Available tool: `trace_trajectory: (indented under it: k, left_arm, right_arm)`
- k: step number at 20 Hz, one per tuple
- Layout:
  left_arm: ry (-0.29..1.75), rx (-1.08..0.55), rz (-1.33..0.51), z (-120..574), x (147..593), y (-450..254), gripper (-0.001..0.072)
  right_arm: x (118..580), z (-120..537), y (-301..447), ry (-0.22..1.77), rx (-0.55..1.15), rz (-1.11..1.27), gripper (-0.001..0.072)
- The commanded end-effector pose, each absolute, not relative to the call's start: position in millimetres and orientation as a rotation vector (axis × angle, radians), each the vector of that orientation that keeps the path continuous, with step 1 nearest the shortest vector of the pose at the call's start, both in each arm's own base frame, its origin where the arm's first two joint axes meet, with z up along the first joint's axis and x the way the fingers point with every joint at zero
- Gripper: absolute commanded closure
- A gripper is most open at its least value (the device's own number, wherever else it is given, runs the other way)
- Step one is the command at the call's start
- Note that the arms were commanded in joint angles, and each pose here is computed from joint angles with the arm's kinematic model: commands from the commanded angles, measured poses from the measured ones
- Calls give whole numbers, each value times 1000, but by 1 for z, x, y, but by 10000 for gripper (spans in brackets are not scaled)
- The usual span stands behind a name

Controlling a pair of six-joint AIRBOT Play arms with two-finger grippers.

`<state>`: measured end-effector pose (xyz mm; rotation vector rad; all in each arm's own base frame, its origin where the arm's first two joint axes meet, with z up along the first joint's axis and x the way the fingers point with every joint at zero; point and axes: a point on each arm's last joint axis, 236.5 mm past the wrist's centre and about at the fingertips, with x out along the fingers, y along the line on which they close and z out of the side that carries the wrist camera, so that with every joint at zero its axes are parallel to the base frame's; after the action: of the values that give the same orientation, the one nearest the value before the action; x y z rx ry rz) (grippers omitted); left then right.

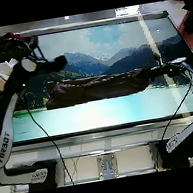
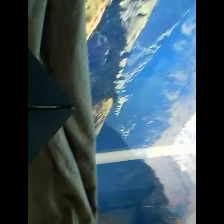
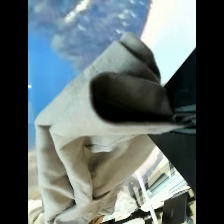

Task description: Fold the shirts.

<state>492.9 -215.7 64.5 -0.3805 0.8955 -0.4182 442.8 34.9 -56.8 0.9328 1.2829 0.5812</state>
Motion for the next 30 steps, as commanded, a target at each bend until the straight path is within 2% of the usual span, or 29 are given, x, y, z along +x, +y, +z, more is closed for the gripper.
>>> trace_trajectory:
  k: [1,3,6,14,16,18,20,23,24,26,30]
  left_arm:
    - [1051,-243,-552,0,451,-292,696]
    - [1135,-187,-594,-42,430,-328,696]
    - [1195,-187,-603,-77,427,-358,696]
    - [1217,-222,-582,-93,446,-370,695]
    - [1189,-225,-601,-60,460,-362,694]
    - [1054,-228,-619,14,494,-336,693]
    - [861,-220,-610,105,521,-290,692]
    - [637,-151,-504,215,527,-196,691]
    - [590,-129,-450,242,521,-163,671]
    - [522,-88,-359,281,506,-111,480]
    - [516,-45,-272,306,478,-57,463]
  right_arm:
    - [441,-20,33,1282,850,562,687]
    - [441,7,34,1263,759,545,687]
    - [440,39,48,1246,612,539,687]
    - [437,72,129,1245,432,654,687]
    - [437,83,144,1241,418,667,687]
    - [439,100,165,1217,401,690,687]
    - [442,118,197,1166,377,721,687]
    - [452,132,255,1054,323,730,688]
    - [452,132,276,1031,318,742,688]
    - [452,119,325,1007,344,764,688]
    - [449,57,413,1033,443,796,686]
